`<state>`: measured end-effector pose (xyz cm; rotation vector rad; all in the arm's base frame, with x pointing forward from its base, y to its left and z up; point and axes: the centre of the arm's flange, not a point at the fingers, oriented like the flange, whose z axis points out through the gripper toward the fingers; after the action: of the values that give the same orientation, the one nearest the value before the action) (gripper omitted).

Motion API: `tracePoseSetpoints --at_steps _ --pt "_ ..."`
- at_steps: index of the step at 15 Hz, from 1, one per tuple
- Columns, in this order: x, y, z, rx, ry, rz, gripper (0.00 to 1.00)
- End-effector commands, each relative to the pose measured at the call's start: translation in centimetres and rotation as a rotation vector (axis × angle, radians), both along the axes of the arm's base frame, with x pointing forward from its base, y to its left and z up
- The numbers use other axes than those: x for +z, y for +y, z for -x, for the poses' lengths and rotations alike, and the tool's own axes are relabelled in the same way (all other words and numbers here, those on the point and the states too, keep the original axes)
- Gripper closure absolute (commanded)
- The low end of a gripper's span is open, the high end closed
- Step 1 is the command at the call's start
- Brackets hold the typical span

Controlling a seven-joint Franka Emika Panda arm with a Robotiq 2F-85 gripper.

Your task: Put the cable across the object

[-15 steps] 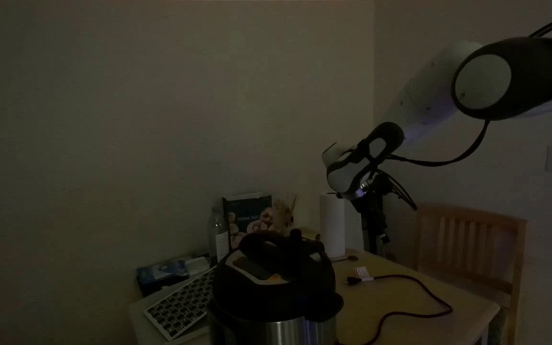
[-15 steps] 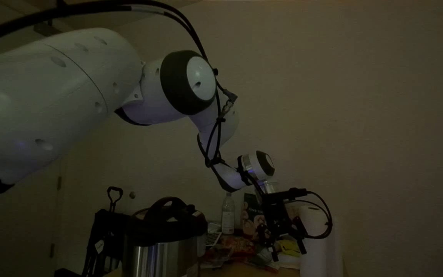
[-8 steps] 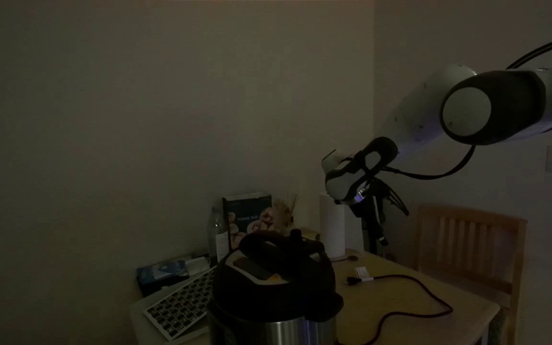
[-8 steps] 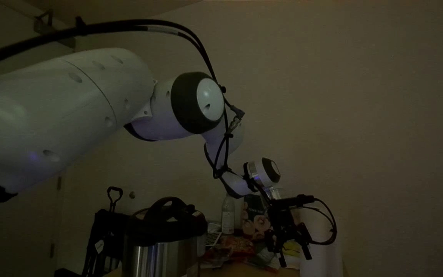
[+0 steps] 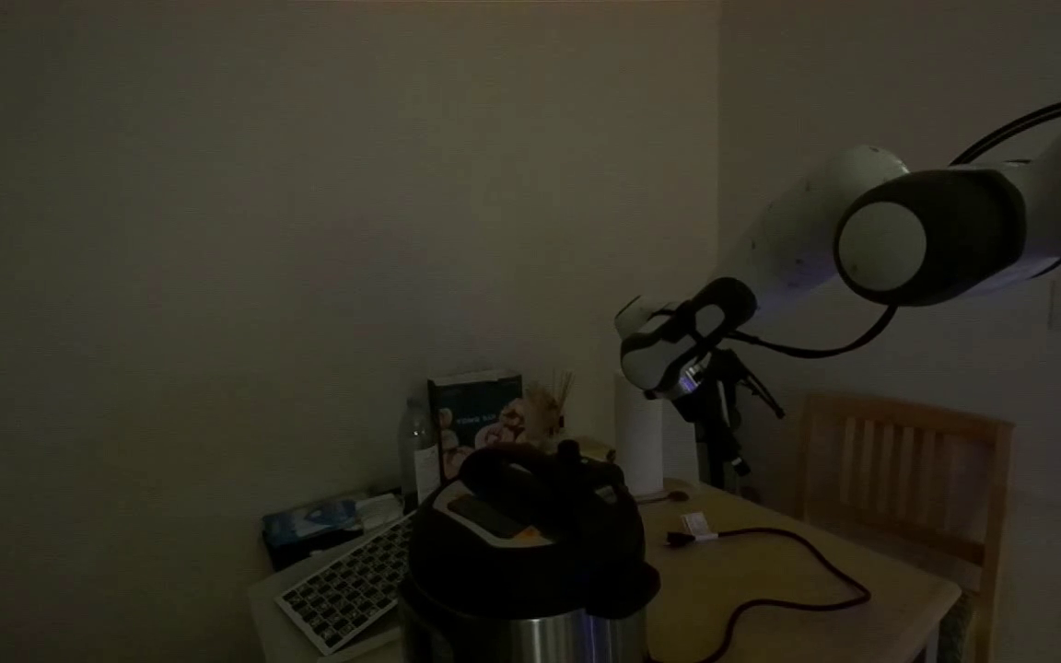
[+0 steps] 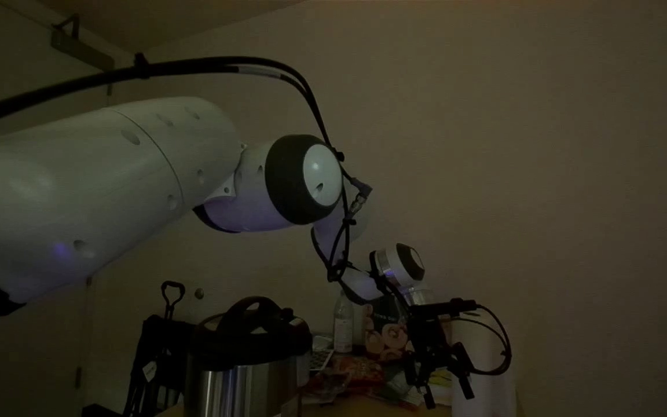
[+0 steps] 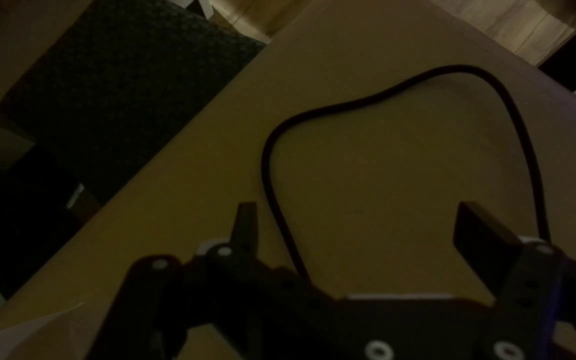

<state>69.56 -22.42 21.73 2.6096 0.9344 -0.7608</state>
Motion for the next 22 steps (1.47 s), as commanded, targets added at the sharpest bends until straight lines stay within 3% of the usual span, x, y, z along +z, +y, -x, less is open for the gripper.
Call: tracePoseSetpoints --at_steps 1,8,9,13,22 --pt "-3.0 0.3 -2.1 0.126 0.055 -0.056 0.00" --pt "-7.8 0.6 -3.4 0.427 0.137 -0.205 0.00" --pt "-7.2 2.1 -2.0 0.367 0.118 -0.165 0.00" --pt "-7.7 2.1 -2.0 0.376 0.128 -0.165 0.00" --pt "-12.0 3.0 -2.6 0.428 0.117 -0.457 0.00"
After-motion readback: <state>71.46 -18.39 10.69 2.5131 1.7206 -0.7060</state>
